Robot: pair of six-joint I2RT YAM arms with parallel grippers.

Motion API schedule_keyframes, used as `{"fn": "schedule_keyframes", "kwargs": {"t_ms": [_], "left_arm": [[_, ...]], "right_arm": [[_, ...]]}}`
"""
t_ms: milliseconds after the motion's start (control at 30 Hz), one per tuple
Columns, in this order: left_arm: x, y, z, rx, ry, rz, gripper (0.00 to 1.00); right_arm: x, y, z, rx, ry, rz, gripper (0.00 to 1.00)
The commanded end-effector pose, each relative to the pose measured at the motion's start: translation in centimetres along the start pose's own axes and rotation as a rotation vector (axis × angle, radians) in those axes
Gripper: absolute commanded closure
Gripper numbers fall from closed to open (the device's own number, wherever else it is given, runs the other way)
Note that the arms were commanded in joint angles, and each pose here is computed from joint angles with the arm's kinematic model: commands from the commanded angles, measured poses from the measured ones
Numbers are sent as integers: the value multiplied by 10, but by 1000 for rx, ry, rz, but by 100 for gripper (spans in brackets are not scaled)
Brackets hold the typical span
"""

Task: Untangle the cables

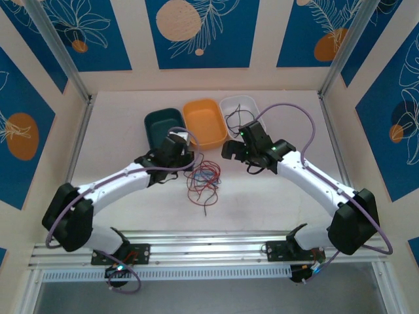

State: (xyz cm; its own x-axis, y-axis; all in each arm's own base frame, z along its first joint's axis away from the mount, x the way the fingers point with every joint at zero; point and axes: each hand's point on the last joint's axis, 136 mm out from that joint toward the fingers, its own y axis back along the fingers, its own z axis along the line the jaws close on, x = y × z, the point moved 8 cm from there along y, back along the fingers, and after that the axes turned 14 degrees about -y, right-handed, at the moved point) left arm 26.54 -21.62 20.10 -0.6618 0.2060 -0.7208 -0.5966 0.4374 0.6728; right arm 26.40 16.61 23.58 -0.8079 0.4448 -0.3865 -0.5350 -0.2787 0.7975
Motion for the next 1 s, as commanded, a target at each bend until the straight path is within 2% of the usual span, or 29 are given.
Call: {"fn": "schedule_keyframes", "kwargs": {"t_ms": [0, 133, 367, 767, 967], "left_arm": [[-3, 19, -11, 83, -135, -14, 100], [-10, 34, -14, 121, -195, -114, 100], [-20, 44, -20, 190, -237, -271, 100], [-17, 44, -23, 241, -218, -312, 100], [-13, 40, -23, 249, -200, -305, 100]], "right_arm": [[-10, 20, 21, -153, 18, 22, 1], [-14, 24, 35, -256, 14, 70, 3], [-20, 3, 42, -317, -67, 173, 22], [-9, -78, 41, -309, -228, 405, 40], [1, -107, 43, -296, -257, 458, 48]]}}
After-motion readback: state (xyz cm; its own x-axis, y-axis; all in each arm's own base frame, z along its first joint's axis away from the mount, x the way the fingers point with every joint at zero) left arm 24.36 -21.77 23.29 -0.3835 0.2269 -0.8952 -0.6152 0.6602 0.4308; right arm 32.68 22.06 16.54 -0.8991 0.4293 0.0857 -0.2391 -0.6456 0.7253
